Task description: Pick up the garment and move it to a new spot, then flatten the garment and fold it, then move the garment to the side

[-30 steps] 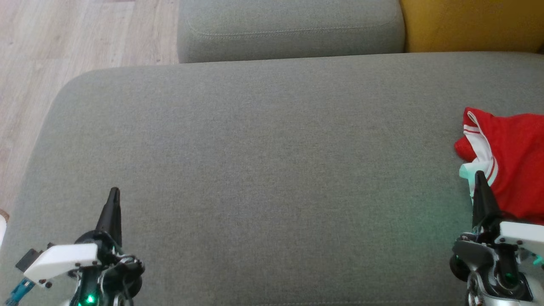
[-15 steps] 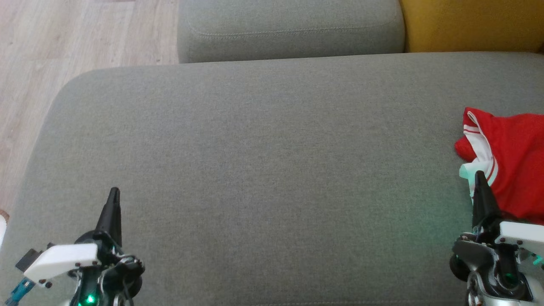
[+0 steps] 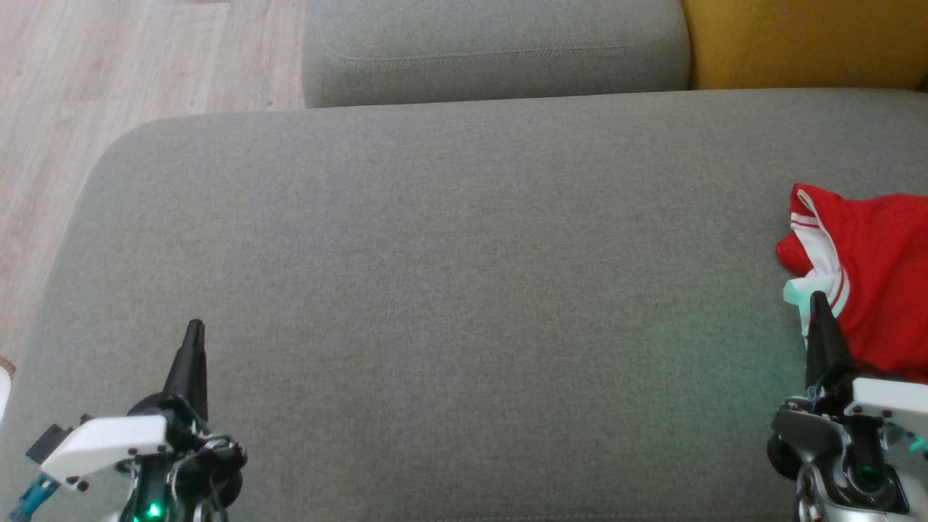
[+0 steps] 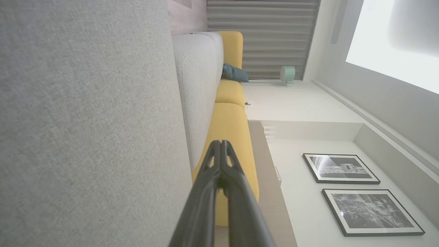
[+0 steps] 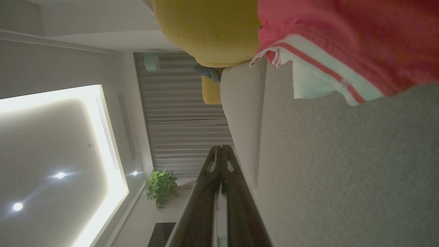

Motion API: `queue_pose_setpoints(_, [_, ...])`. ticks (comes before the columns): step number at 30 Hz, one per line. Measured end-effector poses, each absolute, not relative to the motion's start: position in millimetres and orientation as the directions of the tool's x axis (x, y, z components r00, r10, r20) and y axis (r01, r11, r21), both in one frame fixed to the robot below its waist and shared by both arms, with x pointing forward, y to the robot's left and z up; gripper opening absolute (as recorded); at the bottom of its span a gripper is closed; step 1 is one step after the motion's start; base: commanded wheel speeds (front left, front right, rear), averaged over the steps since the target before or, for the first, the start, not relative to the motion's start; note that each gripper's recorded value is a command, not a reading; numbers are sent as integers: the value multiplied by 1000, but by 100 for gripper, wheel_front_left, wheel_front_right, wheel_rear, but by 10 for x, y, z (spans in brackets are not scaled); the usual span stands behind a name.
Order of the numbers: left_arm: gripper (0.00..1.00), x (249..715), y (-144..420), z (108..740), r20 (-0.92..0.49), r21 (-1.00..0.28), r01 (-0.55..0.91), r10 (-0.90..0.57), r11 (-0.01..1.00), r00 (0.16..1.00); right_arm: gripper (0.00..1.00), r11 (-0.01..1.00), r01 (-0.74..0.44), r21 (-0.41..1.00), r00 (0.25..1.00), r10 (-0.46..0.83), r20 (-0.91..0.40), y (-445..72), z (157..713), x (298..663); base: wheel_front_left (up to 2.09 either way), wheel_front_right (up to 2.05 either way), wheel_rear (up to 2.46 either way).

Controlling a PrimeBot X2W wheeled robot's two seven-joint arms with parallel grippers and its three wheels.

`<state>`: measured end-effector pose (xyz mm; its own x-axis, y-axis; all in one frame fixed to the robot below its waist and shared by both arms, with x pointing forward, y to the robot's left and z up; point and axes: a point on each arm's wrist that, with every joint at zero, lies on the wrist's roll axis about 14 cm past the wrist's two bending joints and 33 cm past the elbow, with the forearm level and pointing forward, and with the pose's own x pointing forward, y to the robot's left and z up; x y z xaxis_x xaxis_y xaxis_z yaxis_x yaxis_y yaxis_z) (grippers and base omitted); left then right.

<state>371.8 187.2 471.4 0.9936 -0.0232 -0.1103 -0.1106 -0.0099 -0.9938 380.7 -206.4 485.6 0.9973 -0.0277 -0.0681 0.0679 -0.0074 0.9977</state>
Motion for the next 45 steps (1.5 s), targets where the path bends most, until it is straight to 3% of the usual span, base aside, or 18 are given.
queue_pose_setpoints(45, [0, 3718, 1872, 4714, -110, -994, -111, -23, -10, 994, 0, -7, 68, 998, 997, -28, -68, -2064, 4856, 3807, 0, 0, 0])
